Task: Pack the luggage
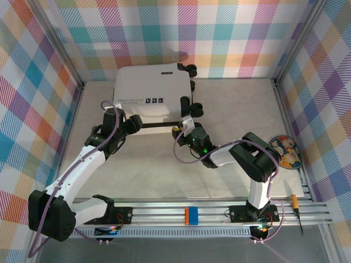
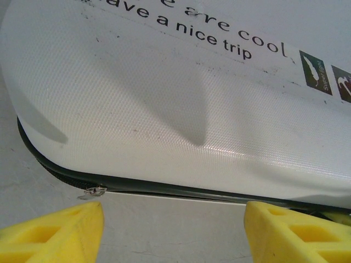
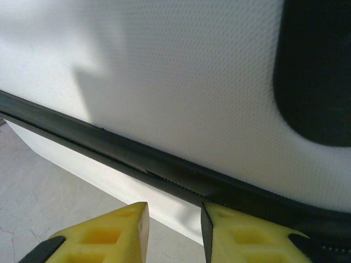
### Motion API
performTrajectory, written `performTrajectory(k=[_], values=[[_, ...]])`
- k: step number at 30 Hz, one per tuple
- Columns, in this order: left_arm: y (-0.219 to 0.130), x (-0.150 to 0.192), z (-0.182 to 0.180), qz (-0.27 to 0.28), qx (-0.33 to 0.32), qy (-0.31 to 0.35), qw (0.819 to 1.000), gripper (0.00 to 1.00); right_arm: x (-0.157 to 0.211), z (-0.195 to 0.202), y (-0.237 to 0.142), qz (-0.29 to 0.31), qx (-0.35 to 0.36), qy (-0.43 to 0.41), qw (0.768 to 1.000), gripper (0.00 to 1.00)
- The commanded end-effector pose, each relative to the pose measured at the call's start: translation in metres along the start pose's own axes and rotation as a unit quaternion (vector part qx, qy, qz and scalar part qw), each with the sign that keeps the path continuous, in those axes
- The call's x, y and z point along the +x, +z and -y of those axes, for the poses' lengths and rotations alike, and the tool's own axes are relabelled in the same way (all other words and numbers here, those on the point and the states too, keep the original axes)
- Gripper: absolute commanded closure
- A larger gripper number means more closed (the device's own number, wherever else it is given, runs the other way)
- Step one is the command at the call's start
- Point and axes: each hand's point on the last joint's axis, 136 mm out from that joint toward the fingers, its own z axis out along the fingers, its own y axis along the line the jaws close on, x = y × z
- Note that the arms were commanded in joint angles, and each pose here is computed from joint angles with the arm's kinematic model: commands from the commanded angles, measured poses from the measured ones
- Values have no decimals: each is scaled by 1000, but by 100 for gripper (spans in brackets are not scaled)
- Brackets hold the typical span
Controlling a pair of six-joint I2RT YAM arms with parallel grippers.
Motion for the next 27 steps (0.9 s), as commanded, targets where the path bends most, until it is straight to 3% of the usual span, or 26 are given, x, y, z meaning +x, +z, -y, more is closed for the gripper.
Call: performTrajectory(k=[1, 27], values=[[-7, 0, -2, 7, 0, 4, 1000, 32, 21, 28, -10, -24, 55, 19, 998, 67], [-6, 0, -1, 6, -1, 6, 1000, 32, 11, 22, 3, -24, 45, 3, 999, 67]])
